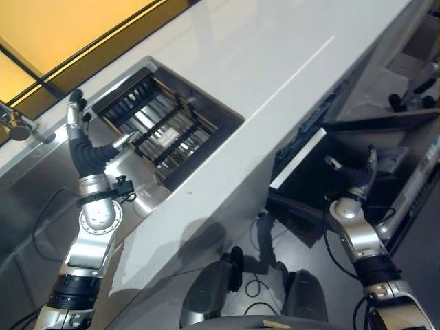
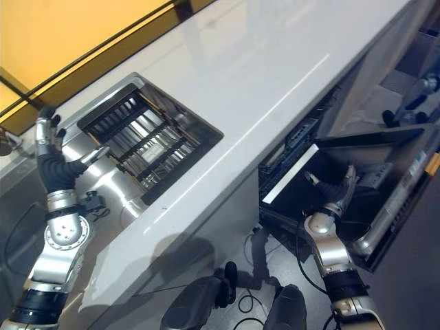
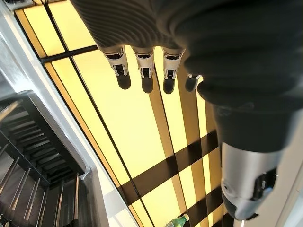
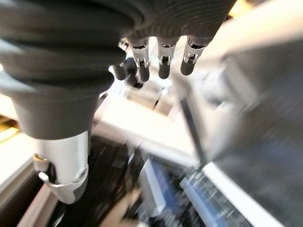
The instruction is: Pick up plates and place into dishwasher.
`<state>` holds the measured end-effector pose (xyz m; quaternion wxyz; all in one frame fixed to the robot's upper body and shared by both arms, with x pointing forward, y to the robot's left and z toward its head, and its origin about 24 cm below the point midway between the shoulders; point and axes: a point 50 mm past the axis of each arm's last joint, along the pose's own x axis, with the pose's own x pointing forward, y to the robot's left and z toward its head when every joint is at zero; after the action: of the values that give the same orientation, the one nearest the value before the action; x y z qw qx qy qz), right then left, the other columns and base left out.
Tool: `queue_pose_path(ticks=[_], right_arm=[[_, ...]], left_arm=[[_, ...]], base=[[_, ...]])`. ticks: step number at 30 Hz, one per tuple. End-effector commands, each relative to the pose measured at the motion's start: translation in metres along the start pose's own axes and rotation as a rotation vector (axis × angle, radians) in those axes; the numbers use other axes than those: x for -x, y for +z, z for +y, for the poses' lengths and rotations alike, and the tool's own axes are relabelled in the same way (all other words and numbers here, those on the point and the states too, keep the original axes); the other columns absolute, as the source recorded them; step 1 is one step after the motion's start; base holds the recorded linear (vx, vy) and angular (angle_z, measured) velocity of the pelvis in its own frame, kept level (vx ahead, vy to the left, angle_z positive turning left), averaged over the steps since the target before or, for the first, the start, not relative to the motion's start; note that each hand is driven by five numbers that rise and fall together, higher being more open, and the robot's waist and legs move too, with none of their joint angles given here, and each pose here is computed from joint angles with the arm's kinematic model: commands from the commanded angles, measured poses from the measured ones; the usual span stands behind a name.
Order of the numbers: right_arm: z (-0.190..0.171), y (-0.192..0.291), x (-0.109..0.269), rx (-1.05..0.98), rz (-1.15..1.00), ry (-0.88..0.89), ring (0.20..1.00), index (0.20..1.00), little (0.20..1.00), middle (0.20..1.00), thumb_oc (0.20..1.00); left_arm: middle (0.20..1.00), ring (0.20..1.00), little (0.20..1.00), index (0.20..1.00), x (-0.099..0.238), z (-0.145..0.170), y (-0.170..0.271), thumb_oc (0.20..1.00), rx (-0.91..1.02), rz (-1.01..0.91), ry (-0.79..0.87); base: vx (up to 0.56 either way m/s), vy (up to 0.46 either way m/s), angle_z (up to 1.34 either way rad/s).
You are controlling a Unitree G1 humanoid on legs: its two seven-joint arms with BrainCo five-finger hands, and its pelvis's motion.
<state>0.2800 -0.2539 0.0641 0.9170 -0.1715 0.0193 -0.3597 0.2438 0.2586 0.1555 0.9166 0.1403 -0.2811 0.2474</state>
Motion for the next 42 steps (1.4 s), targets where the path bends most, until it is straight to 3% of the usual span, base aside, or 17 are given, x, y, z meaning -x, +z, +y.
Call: queue_pose_path(ticks=[1,8,17,23,29,34,38,42], right_arm=[[-0.012,0.025,-0.005,-0.068,-0.117,-0.068,1.0,1.0,1.0,1.0,1.0],[-0.026,0.017,0.008,-0.08,-0.139,-0.196,1.0,1.0,1.0,1.0,1.0],[-0.065,-0.008,0.027,0.046,-0.167,-0.346,1.0,1.0,1.0,1.0,1.0],[-0.08,-0.041,0.039,0.083,-0.047,-0.225,1.0,1.0,1.0,1.0,1.0],[-0.045,-0.042,0.037,-0.26,0.016,0.049,1.0,1.0,1.0,1.0,1.0],[-0.008,-0.007,0.02,-0.543,-0.055,0.139,1.0,1.0,1.0,1.0,1.0],[0.002,0.024,0.001,-0.799,-0.094,0.189,1.0,1.0,1.0,1.0,1.0],[0.015,0.069,-0.017,-0.844,-0.206,0.349,1.0,1.0,1.0,1.0,1.0]], left_arm=[[1.0,1.0,1.0,1.0,-0.009,0.014,0.025,1.0,0.014,-0.155,0.032],[1.0,1.0,1.0,1.0,0.006,0.011,0.016,1.0,0.064,-0.104,0.062],[1.0,1.0,1.0,1.0,0.036,0.019,0.002,1.0,0.07,0.019,0.117],[1.0,1.0,1.0,1.0,0.051,0.023,-0.005,1.0,0.076,0.08,0.159],[1.0,1.0,1.0,1.0,0.047,0.009,-0.001,1.0,0.112,0.034,0.163],[1.0,1.0,1.0,1.0,0.027,-0.008,0.011,1.0,0.149,-0.051,0.124],[1.0,1.0,1.0,1.0,0.02,-0.017,0.017,1.0,0.153,-0.1,0.071],[1.0,1.0,1.0,1.0,0.019,-0.016,0.02,1.0,0.174,-0.129,0.046]], base=[[-0.22,-0.281,-0.94],[-0.17,-0.089,-0.44],[0.0,0.062,-0.32],[0.05,0.13,-0.25],[-0.11,0.077,-0.12],[-0.13,-0.086,0.21],[-0.01,-0.105,0.36],[0.01,-0.03,0.29]])
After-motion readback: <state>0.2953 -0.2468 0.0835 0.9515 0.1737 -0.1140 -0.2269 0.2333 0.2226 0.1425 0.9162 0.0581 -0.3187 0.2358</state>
